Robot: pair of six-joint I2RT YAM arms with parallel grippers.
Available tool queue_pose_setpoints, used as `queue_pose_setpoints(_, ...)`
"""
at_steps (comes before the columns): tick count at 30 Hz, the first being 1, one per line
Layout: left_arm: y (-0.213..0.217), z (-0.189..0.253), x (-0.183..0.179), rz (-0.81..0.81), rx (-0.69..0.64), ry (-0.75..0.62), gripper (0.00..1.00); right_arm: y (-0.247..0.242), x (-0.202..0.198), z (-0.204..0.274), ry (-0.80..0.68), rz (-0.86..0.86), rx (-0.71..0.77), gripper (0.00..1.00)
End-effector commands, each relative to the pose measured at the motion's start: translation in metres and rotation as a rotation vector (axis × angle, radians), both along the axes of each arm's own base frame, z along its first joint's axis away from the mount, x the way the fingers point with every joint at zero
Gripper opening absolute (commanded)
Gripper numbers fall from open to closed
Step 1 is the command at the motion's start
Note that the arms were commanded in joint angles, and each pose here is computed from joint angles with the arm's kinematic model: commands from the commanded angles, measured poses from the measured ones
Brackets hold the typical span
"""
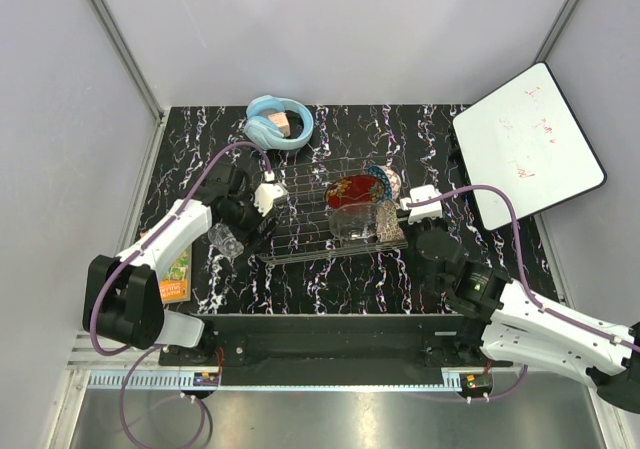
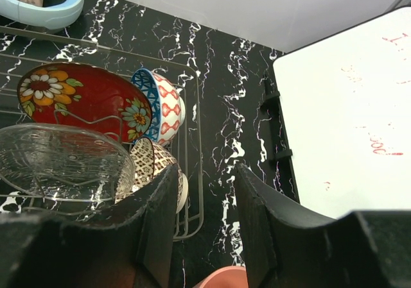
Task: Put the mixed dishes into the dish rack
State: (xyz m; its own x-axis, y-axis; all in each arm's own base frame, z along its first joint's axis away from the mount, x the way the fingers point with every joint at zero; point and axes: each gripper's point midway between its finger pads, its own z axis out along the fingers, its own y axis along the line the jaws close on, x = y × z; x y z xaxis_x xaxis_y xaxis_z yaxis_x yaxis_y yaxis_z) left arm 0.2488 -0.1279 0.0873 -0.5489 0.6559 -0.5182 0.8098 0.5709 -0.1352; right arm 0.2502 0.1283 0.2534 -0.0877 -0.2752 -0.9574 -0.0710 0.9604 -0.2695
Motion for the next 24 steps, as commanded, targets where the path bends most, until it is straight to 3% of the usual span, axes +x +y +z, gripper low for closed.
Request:
queue_pose_setpoints(1, 0.012, -0.021, -0.021, -0.107, 0.078, 0.046, 0.8, -0.004, -0.002, 0.002, -0.001, -0.035, 0.03, 0.48)
queue_pose_setpoints(14, 0.018, -0.023, -0.027, -0.126, 0.103, 0.042, 0.75, -0.008, -0.001, 0.001, 0.012, -0.061, 0.006, 0.49)
queue_pose_setpoints(15, 0.018, -0.022, -0.025, -0.121, 0.103, 0.038, 0.76, -0.007, -0.001, 0.001, 0.014, -0.062, 0.005, 0.49)
queue_pose_setpoints(17, 0.019, -0.018, -0.022, -0.094, 0.109, 0.037, 0.95, -0.005, -0.001, -0.002, 0.022, -0.057, 0.001, 0.5)
queue_pose_setpoints(18, 0.019, -0.014, -0.017, -0.079, 0.111, 0.022, 0.99, -0.005, -0.001, -0.002, 0.023, -0.056, 0.001, 0.5)
queue_pose_setpoints(24, 0.028, 0.045, 0.015, 0.07, 0.081, -0.13, 0.99, 0.0, 0.001, -0.001, 0.029, -0.046, -0.001, 0.5)
